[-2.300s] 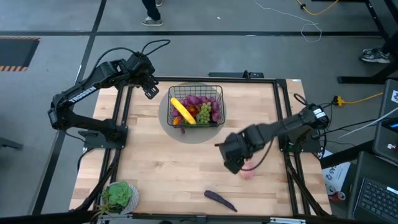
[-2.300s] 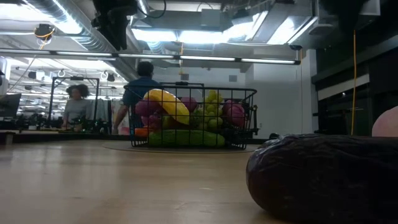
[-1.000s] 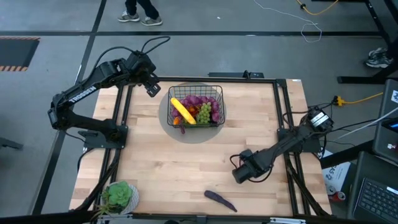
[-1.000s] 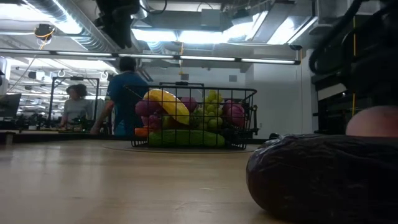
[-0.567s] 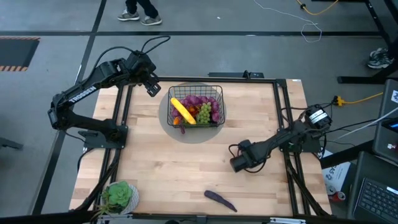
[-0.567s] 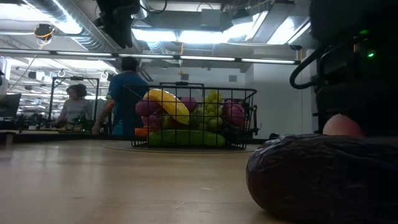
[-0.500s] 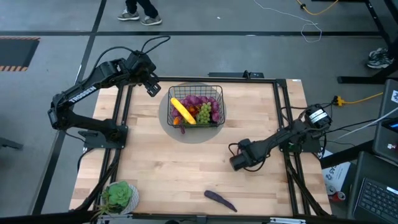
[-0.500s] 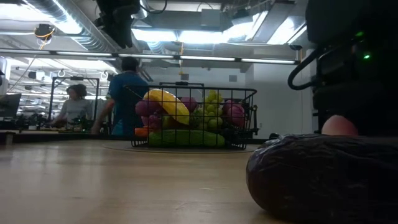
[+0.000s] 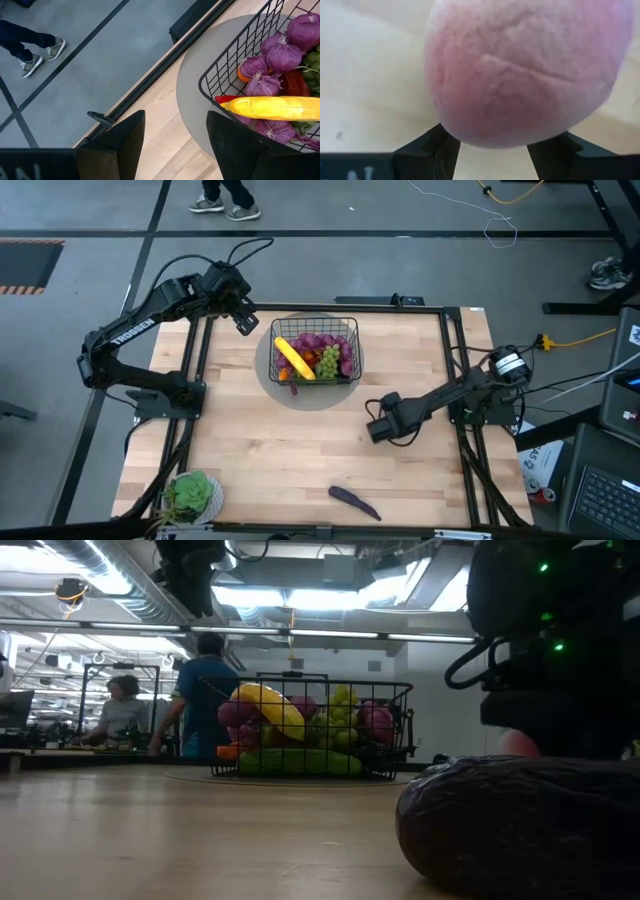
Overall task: Build produce basket
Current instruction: Put the pink peach into the wire basket
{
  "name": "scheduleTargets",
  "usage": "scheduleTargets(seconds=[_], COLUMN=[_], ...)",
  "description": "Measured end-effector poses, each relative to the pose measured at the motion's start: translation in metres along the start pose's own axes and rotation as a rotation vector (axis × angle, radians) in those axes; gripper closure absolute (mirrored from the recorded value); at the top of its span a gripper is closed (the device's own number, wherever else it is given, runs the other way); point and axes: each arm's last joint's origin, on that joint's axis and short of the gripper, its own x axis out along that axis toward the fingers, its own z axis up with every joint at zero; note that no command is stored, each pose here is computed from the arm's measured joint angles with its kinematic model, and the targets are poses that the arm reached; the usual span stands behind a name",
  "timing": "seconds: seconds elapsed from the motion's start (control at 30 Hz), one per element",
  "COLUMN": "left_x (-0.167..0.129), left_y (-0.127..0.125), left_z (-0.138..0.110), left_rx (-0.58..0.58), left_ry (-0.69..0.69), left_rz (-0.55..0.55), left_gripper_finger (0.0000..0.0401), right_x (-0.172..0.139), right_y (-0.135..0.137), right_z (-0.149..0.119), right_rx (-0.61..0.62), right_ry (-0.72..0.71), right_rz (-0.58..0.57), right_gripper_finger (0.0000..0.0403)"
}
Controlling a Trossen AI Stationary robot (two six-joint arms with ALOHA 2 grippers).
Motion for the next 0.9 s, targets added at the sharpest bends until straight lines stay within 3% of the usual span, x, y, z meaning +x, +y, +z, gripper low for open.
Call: scheduleTargets(seconds=[0.53,0.9], left_x=[0.0,0.0], left_y=[0.0,0.0], left_z=[0.0,0.0], left_rx=[0.0,0.0], left_ry=[0.0,0.001], left_rz=[0.0,0.0], left_gripper_finger=[0.0193,0.0193], right_x=[0.008,-0.004], right_y=[0.002,0.008], right_z=[0.037,0.046], right_rx=[-0.33,-0.274], right_ry=[-0.15,-0.014], right_rz=[-0.011,0.036], right_gripper_finger=[0.0195,0.0195])
